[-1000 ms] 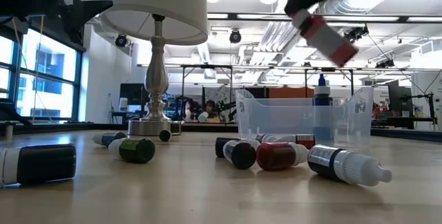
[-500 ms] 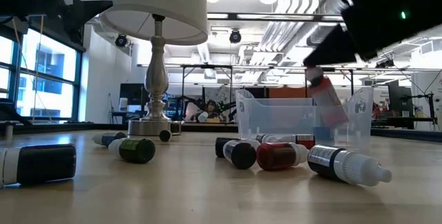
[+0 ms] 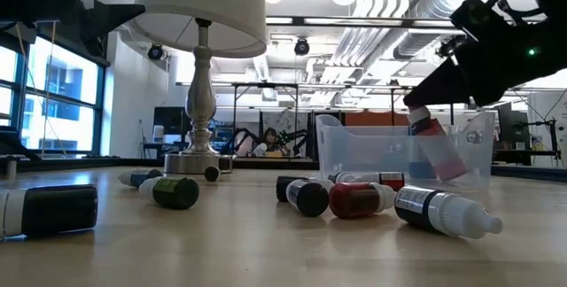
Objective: Pick & Place food coloring
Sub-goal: Put the large pink food coloring bottle into the transparent bin
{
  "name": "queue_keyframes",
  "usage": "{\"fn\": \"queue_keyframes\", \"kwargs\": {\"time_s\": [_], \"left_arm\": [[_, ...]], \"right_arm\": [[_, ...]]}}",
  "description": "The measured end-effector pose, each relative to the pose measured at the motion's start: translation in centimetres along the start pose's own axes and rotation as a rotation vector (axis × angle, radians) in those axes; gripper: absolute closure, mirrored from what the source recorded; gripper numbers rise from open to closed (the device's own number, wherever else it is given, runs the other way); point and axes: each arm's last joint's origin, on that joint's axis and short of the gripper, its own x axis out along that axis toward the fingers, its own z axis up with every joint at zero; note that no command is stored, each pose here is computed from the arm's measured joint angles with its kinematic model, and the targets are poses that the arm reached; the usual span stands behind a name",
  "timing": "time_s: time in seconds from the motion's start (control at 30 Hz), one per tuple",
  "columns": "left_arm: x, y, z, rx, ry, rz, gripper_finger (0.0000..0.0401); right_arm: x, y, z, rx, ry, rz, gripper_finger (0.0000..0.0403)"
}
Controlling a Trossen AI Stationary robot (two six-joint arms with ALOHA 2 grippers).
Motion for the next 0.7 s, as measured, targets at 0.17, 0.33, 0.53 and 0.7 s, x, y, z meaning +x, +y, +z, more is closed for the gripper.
{"fn": "queue_keyframes", "kwargs": {"time_s": [0.17, 0.33, 0.53, 0.7], "left_arm": [[0.0, 0.0, 0.0, 0.000, 0.000, 0.000, 0.0206], [0.0, 0.0, 0.0, 0.000, 0.000, 0.000, 0.0206], [0.0, 0.0, 0.0, 0.002, 0.003, -0.001, 0.0206], [0.0, 0.0, 0.0, 0.002, 0.003, -0.002, 0.0206]], "right_arm": [[0.0, 0.2, 0.9, 0.022, -0.059, 0.015, 0.0362], [0.0, 0.3, 0.9, 0.083, -0.054, 0.040, 0.0364], [0.3, 0.7, 0.5, 0.090, -0.056, 0.035, 0.0363], [0.7, 1.1, -0.1, 0.049, -0.048, 0.029, 0.0363]]}}
